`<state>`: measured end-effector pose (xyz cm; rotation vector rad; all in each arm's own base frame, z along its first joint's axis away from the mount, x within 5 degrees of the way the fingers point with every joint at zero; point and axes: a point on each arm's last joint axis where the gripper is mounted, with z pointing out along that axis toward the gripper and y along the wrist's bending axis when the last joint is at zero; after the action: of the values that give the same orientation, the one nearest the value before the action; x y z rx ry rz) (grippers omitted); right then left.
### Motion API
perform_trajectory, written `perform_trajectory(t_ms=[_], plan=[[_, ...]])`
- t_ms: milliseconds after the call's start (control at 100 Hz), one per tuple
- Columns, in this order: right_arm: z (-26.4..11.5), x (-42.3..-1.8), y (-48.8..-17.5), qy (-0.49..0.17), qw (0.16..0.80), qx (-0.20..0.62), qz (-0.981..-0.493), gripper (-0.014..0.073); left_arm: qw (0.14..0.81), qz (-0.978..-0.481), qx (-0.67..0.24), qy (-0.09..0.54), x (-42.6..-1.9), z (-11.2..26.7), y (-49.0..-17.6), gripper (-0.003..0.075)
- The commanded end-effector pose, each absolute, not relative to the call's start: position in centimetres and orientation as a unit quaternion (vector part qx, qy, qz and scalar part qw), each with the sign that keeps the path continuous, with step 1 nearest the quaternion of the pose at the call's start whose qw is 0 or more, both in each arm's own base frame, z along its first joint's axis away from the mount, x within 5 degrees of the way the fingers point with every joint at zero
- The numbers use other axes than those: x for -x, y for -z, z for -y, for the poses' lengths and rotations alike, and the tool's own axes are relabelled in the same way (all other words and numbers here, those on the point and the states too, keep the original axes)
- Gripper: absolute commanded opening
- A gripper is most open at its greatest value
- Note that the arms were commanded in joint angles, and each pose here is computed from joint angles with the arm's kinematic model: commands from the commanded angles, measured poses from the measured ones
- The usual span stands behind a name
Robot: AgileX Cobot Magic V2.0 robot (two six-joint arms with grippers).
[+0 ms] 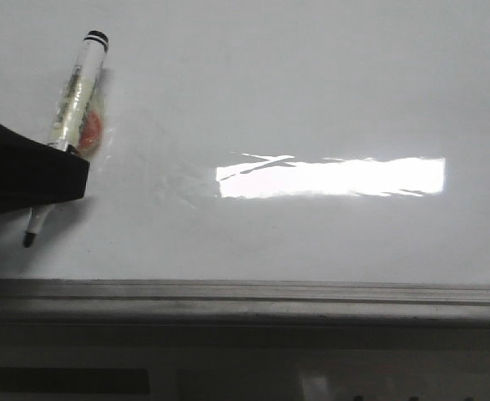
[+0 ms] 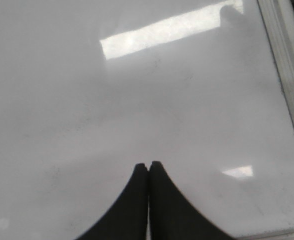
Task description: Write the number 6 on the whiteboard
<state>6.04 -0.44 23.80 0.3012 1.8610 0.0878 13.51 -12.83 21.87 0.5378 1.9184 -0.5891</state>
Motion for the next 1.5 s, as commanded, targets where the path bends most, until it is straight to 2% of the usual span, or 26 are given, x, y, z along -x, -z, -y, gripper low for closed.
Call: perform_trajectory(t_ms=[0,50,210,330,490,600,680,820,910,1030,1100,1330,1490], plan=[[0.5,-6.3,-25.4,-0.038,0.621,-0.126,-0.773,-0.0064,0.530,-0.781,-0.207,0.258,-14.0,13.3,-23.0,0.0034],[0.4,-6.3,-25.4,-0.042,0.620,-0.121,-0.774,-0.0064,0.530,-0.781,-0.207,0.258,-14.0,13.3,-23.0,-0.0019],[-0.2,-6.2,-25.7,-0.072,0.616,-0.081,-0.780,-0.0064,0.531,-0.780,-0.207,0.259,-14.0,13.2,-23.0,-0.0020],[-0.9,-6.4,-26.2,-0.079,0.607,-0.010,-0.791,-0.0064,0.541,-0.771,-0.209,0.263,-13.7,13.0,-23.6,-0.0020],[-2.4,-7.3,-27.9,-0.114,0.603,0.092,-0.784,-0.0064,0.580,-0.727,-0.264,0.256,-12.9,12.7,-25.0,-0.0020],[-3.8,-8.3,-29.4,-0.148,0.598,0.152,-0.773,-0.0064,0.603,-0.684,-0.335,0.237,-12.0,12.9,-25.6,-0.0020],[-5.2,-9.3,-30.3,-0.167,0.580,0.199,-0.772,-0.0064,0.608,-0.657,-0.384,0.228,-11.4,13.3,-25.7,-0.0020],[-8.1,-10.3,-31.7,-0.214,0.572,0.259,-0.749,-0.0059,0.600,-0.640,-0.417,0.240,-10.6,14.1,-25.6,-0.0020],[-9.9,-10.5,-32.3,-0.244,0.577,0.289,-0.725,0.0014,0.597,-0.625,-0.432,0.255,-9.9,14.7,-25.6,-0.0020],[-12.4,-10.7,-32.2,-0.278,0.544,0.319,-0.725,0.0251,0.590,-0.615,-0.448,0.269,-9.3,15.2,-25.5,-0.0020],[-13.6,-10.7,-32.2,-0.293,0.525,0.329,-0.728,0.0342,0.588,-0.609,-0.455,0.278,-8.9,15.5,-25.5,-0.0020],[-16.6,-11.4,-32.9,-0.317,0.509,0.342,-0.724,0.0349,0.570,-0.606,-0.475,0.287,-8.4,16.3,-25.0,-0.0020],[-17.2,-11.9,-32.8,-0.314,0.504,0.343,-0.728,0.0278,0.568,-0.606,-0.476,0.291,-8.2,16.3,-25.0,-0.0020]])
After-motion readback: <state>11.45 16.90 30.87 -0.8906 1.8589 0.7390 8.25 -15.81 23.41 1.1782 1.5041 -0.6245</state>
